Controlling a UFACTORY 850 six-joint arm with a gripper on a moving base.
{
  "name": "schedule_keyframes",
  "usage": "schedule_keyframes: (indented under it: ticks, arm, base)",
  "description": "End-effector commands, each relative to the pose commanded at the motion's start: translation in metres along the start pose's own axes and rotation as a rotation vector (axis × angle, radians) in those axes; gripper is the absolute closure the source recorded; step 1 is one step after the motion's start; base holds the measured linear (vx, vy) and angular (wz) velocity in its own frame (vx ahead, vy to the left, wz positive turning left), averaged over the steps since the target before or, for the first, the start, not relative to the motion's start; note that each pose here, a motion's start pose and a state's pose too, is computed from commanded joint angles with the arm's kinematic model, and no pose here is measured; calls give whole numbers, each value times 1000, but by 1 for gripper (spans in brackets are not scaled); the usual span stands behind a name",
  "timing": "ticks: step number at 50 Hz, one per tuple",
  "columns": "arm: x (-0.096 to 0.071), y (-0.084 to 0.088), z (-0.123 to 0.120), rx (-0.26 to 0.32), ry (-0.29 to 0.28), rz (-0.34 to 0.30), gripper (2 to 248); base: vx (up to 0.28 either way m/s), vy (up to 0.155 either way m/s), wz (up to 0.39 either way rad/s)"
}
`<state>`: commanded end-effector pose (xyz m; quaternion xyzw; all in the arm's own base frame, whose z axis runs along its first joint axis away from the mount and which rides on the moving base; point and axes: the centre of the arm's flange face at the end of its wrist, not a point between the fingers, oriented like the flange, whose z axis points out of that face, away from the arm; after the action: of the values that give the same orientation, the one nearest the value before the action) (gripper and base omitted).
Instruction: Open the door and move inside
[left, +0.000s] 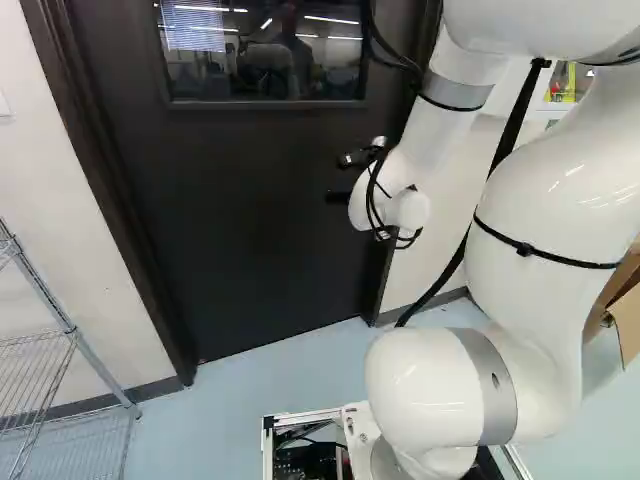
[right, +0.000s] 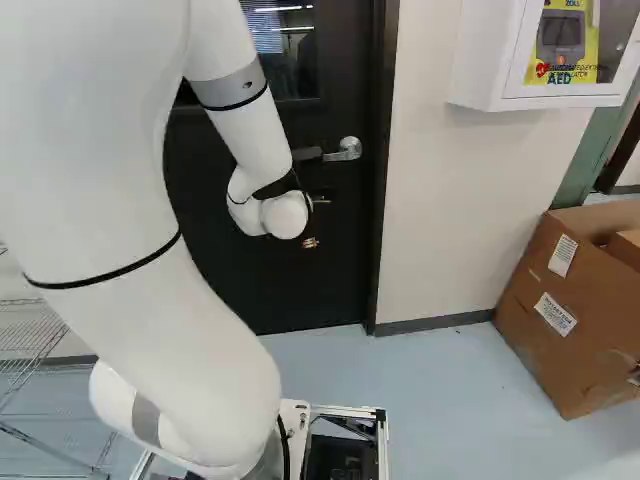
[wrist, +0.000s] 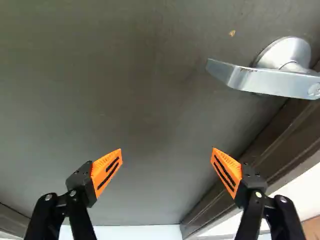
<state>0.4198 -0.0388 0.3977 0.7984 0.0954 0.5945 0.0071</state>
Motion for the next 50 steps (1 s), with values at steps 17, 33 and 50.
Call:
schedule_keyframes:
  ticks: [17,33,50]
  arm:
    - [16,1,-7,-8,40,-10,3]
    - [31,3,-14,-16,77,-19,3]
    - [47,5,-20,-24,117,-29,3]
  base:
    - [0,0,0]
    - [0,0,0]
    - [0,0,0]
